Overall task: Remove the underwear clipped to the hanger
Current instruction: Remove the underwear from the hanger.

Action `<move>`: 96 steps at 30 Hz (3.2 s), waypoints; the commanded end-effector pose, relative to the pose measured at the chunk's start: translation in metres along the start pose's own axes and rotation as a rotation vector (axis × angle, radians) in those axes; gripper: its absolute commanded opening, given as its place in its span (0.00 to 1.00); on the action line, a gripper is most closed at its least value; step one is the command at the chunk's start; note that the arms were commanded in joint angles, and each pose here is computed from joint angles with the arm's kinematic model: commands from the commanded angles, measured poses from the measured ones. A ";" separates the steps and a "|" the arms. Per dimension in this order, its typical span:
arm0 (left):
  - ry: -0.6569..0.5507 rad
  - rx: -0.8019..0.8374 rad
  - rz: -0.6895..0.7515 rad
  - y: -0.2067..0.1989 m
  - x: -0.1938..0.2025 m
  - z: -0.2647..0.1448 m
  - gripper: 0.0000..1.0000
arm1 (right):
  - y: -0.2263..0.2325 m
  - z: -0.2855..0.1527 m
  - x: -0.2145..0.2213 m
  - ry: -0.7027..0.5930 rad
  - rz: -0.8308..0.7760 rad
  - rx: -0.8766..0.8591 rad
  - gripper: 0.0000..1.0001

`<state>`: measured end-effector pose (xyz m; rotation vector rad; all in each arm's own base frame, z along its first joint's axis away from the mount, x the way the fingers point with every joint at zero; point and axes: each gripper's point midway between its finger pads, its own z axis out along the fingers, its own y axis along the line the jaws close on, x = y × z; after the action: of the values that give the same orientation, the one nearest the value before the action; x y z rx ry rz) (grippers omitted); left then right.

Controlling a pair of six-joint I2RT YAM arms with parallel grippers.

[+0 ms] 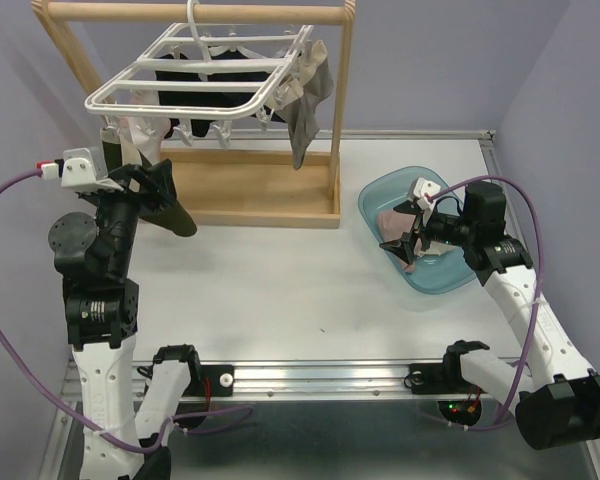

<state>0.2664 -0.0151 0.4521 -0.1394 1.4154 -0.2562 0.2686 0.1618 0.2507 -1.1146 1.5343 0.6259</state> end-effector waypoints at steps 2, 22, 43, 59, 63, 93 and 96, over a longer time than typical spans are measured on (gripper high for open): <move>-0.007 -0.046 0.003 0.012 0.013 -0.004 0.83 | 0.004 0.001 0.000 -0.009 -0.012 -0.022 1.00; 0.080 -0.274 -0.087 0.063 0.076 0.008 0.86 | 0.007 0.000 0.000 -0.008 -0.020 -0.030 1.00; 0.132 -0.486 -0.047 0.131 0.094 0.030 0.88 | 0.010 -0.002 -0.003 -0.014 -0.030 -0.037 1.00; 0.172 -0.370 0.083 0.128 0.105 0.057 0.62 | 0.011 -0.003 -0.004 -0.017 -0.033 -0.041 1.00; 0.187 -0.280 0.071 0.113 0.106 0.061 0.34 | 0.011 -0.003 -0.004 -0.018 -0.036 -0.040 1.00; 0.199 0.519 -0.270 -0.055 0.124 -0.013 0.00 | 0.021 -0.001 -0.004 -0.033 -0.014 -0.099 1.00; 0.199 0.553 -0.305 -0.070 0.123 -0.013 0.00 | 0.027 -0.002 -0.007 -0.049 -0.022 -0.128 1.00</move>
<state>0.2738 -0.0914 0.3260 0.0626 1.5554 -0.8322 0.2548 0.1673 0.2470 -1.1619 1.5167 0.6921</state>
